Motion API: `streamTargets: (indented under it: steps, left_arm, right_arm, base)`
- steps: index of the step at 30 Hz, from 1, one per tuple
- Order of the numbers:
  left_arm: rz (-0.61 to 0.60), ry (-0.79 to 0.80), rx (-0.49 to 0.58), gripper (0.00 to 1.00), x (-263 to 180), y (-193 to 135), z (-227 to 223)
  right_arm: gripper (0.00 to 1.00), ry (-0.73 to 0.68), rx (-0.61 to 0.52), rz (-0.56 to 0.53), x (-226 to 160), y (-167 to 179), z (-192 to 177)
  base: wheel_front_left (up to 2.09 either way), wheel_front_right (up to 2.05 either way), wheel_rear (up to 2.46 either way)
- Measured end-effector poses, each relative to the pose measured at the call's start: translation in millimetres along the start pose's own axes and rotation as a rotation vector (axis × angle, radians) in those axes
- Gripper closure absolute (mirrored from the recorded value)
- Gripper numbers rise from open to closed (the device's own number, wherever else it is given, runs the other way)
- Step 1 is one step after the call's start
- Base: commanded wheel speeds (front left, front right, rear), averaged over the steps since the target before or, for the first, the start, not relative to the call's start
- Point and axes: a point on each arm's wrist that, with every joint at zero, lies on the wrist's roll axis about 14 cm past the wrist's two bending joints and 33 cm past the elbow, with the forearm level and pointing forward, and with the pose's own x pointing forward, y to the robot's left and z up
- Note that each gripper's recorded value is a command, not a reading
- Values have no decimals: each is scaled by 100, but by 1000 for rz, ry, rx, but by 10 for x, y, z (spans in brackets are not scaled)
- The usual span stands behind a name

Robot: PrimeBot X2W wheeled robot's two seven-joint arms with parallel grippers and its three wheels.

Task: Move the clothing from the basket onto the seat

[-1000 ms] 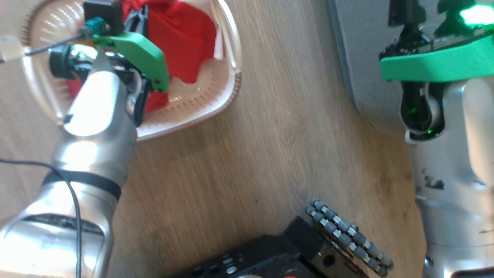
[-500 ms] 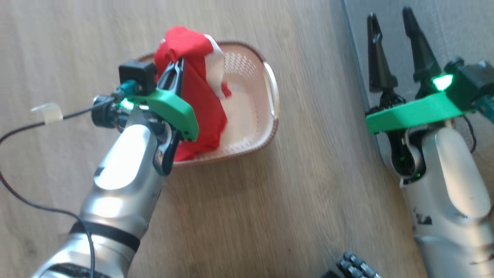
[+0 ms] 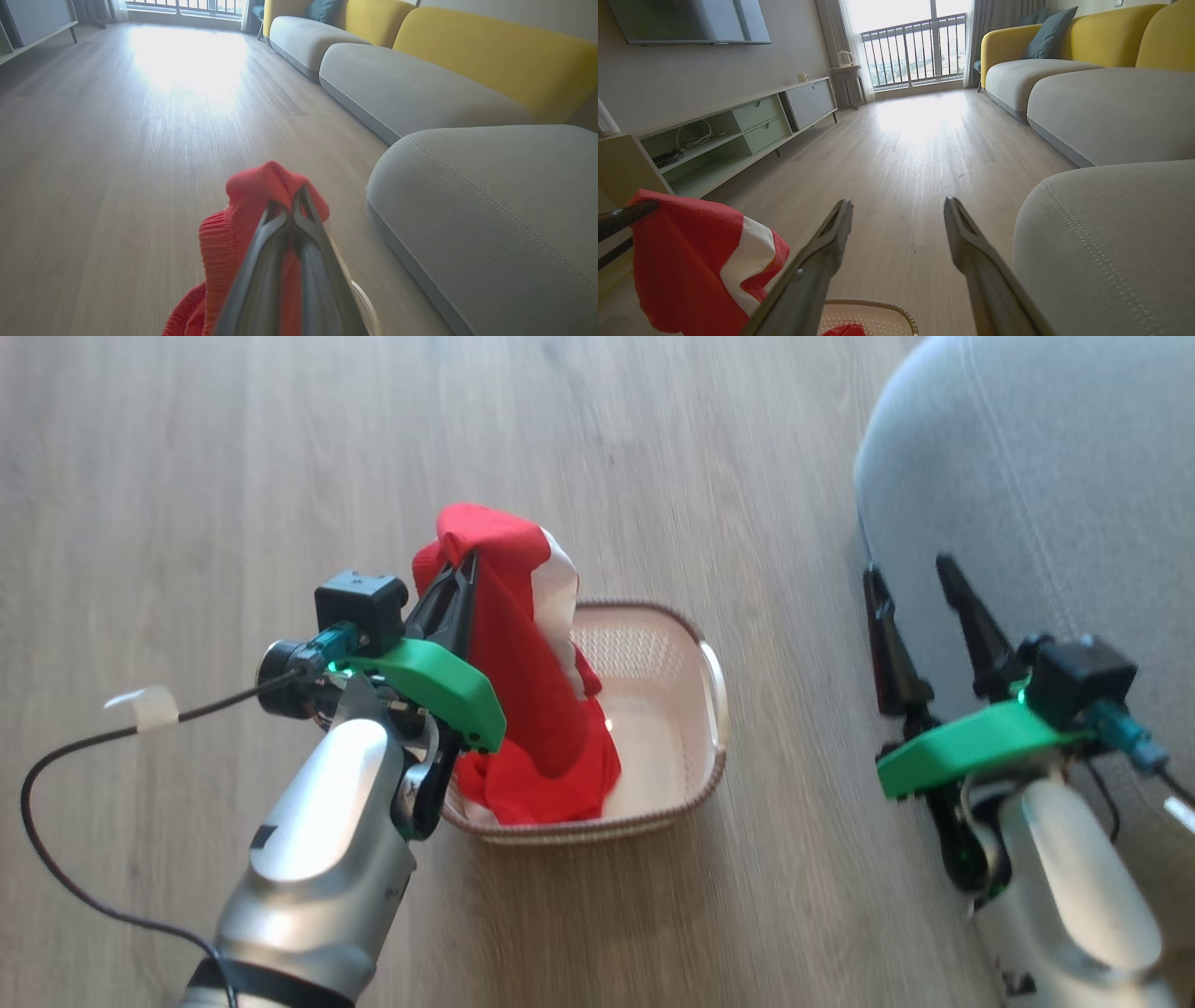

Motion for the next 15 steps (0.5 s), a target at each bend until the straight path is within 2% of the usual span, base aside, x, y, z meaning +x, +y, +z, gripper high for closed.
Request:
streamTargets:
  steps: [8, 15]
  left_arm:
    - [-17, -178, 55, 100, -312, -133, 709]
    - [-70, -348, 118, 100, -506, -331, 1333]
  right_arm:
    - [0, 17, 11, 50, -328, 239, 3]
    - [0, 20, 14, 94, -431, 414, 5]
  base:
    - [0, 0, 0]
    - [0, 0, 0]
